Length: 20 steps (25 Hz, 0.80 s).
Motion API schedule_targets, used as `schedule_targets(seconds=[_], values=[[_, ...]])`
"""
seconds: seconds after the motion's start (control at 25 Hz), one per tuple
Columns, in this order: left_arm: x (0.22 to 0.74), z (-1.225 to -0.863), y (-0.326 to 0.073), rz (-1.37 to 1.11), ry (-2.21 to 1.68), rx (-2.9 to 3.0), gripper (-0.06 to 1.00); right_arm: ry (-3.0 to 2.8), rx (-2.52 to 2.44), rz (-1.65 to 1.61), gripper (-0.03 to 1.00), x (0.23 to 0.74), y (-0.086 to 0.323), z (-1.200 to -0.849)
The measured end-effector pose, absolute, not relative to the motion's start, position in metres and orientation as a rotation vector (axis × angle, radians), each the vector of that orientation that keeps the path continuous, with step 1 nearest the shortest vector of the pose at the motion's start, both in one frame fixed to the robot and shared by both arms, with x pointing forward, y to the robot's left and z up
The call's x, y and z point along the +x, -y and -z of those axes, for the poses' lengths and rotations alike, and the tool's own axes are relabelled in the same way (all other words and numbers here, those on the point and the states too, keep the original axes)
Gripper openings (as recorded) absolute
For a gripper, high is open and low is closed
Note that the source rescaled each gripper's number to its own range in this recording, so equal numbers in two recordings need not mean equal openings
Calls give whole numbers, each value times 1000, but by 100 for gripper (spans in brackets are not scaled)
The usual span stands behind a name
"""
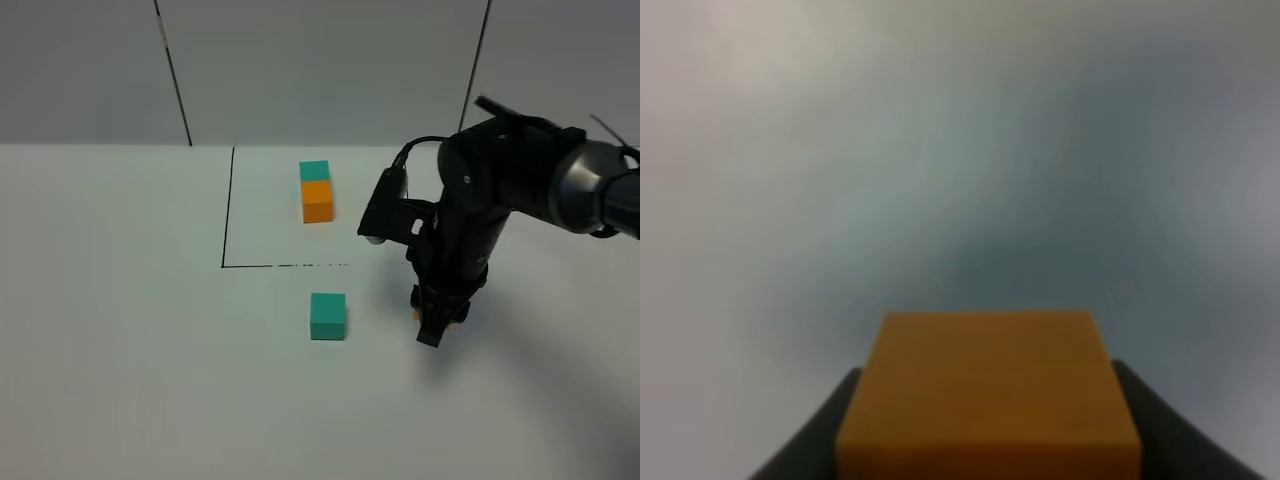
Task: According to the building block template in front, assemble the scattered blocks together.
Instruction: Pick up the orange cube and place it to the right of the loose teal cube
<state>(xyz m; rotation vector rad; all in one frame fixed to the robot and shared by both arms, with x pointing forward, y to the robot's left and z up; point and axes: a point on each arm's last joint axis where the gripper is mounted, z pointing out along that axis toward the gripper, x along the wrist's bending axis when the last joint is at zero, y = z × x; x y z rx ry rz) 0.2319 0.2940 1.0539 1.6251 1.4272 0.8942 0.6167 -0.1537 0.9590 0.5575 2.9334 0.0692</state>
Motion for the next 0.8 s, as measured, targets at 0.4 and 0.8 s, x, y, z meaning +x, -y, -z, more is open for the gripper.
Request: schedule_targets(seconds=[0.4,0.8], values=[[232,-1054,-294,-894,-1427,1625,44,-3031,242,95,0,636,115,-934],[232,-1054,-294,-894,-1427,1625,44,-3055,40,11,0,645,89,-924]])
